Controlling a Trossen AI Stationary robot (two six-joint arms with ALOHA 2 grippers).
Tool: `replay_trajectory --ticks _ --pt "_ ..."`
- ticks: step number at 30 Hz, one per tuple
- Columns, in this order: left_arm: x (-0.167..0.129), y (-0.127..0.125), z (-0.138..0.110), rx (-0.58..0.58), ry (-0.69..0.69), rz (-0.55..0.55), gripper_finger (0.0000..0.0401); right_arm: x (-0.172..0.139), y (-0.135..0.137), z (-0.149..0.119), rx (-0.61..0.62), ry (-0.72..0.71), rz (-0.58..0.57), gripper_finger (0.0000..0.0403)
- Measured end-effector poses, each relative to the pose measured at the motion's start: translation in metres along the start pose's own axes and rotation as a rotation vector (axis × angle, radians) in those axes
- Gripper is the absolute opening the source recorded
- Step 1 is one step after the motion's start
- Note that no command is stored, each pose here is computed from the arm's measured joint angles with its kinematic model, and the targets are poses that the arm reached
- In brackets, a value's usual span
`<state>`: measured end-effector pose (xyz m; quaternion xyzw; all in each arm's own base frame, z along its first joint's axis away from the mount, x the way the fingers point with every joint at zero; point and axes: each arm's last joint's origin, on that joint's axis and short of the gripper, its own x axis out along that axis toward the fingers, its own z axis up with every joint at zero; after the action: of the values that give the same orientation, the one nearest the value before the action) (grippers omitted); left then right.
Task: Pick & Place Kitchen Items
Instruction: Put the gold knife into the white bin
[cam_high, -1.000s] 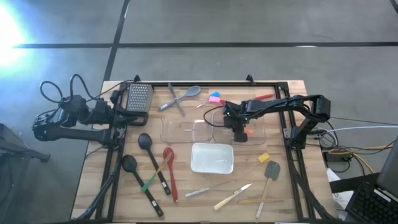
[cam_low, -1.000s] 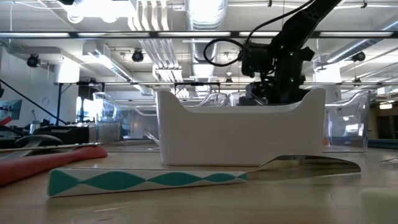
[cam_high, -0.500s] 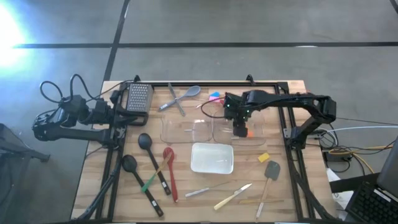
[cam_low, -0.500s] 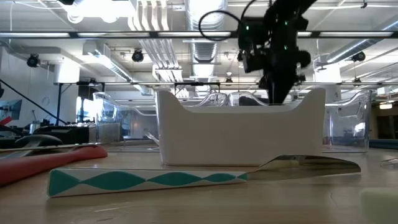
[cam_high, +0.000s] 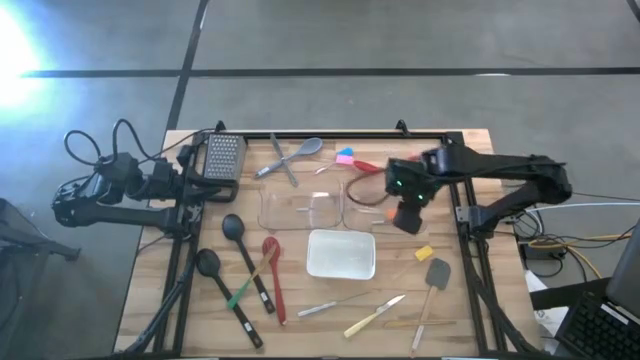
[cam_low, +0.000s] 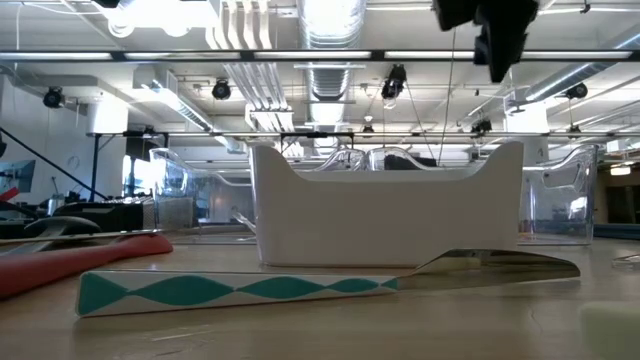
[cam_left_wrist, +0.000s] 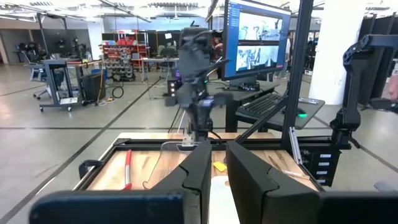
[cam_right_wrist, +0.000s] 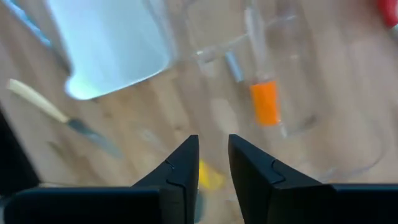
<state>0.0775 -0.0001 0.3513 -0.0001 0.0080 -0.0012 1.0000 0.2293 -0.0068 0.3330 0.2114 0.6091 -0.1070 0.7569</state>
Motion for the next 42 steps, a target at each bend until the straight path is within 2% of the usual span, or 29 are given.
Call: replay_trajectory --ticks 6,12,19,28,38,42 --pt "0.0 0.0 0.0 0.0 0.0 -0.001 0.0058 -0.005 0.03 -0.034 0.092 0.003 0.055 0.0068" --pt "0.0 0.0 0.0 0.0 0.001 0.0 0.0058 0.016 0.072 -0.059 0.071 0.017 0.088 0.0068" --pt "0.0 0.0 0.0 0.0 0.001 0.0 0.0058 0.049 0.116 -0.077 0.03 0.068 0.05 0.0068" --pt "0.0 0.0 0.0 0.0 0.0 0.0 0.0058 0.091 0.155 -0.108 0.153 0.208 -0.028 0.0068" --pt "0.0 0.0 0.0 0.0 0.0 0.0 0.0058 0.126 0.192 -0.155 0.331 0.241 -0.08 0.0068" --pt "0.0 0.0 0.0 0.0 0.0 0.0 0.0058 0.141 0.203 -0.172 0.353 0.247 -0.085 0.0074"
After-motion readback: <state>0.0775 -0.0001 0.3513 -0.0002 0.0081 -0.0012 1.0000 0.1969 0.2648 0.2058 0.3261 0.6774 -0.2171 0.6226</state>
